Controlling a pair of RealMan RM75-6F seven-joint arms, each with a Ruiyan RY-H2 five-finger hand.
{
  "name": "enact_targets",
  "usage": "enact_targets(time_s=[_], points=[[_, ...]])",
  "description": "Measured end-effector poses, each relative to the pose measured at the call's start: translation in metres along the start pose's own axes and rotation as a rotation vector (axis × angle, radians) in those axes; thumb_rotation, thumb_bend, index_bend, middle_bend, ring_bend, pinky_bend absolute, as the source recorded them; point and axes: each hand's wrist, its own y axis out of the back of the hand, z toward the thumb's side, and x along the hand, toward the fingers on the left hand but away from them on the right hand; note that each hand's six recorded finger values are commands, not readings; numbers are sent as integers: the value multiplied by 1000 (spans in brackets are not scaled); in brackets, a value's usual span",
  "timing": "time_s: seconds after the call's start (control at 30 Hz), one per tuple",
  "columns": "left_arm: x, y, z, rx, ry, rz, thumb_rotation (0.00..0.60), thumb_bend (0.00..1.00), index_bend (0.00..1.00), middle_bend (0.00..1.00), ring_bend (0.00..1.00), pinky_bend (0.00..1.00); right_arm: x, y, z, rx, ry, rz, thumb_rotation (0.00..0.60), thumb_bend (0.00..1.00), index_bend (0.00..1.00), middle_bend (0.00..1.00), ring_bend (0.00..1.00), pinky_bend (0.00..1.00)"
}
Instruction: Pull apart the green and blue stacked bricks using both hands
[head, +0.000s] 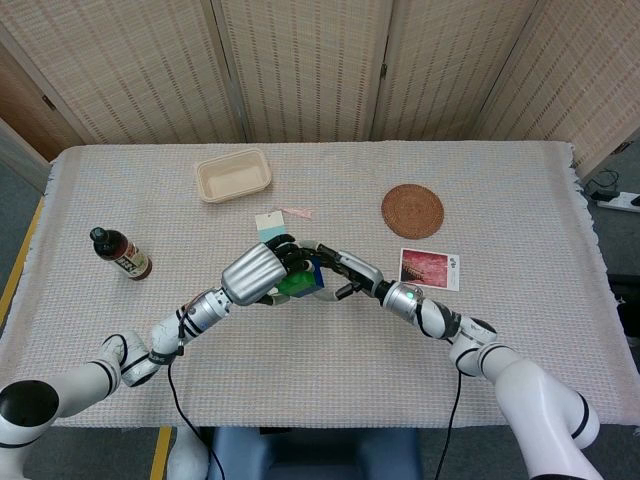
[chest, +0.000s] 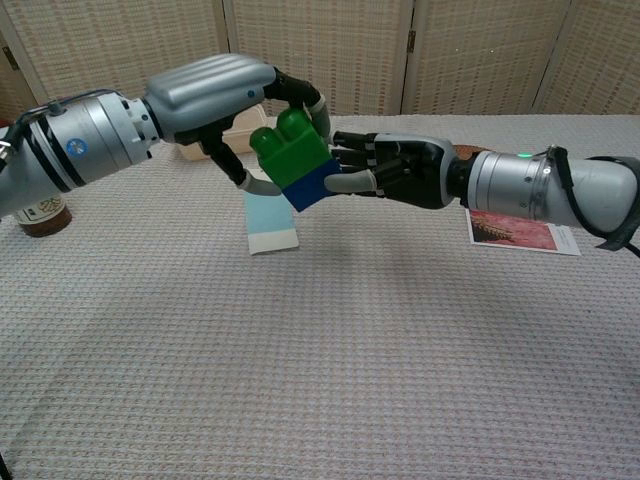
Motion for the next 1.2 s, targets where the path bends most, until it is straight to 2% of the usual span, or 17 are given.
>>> enact_targets(time_s=[0.2, 0.4, 0.77, 1.0, 1.2], points=[[-1, 0, 3, -4, -3, 5, 600, 241, 832, 820, 442, 259, -6, -3, -1, -17, -2, -5, 600, 373, 61, 147, 120, 117], [-1, 0, 5, -7, -5, 6, 600, 241, 833, 820, 442, 259, -11, -8, -3, -9, -9, 2, 600, 374, 213, 237, 187, 176], [-2, -3, 5, -14, -1, -5, 600, 241, 832, 820, 442, 259, -13, -6, -1, -2, 5, -29, 600, 374, 399, 356, 283, 271], [-1, -5, 5, -16, -3, -7, 600, 241, 832, 820, 442, 259, -16, -5, -2, 1, 10, -57, 600, 373, 548, 467, 376, 388], [-1, -3, 5, -16, -4, 1, 600, 241, 832, 820, 443, 259, -18, -4, -3, 14, 10, -80, 600, 373, 639, 535, 440, 451]])
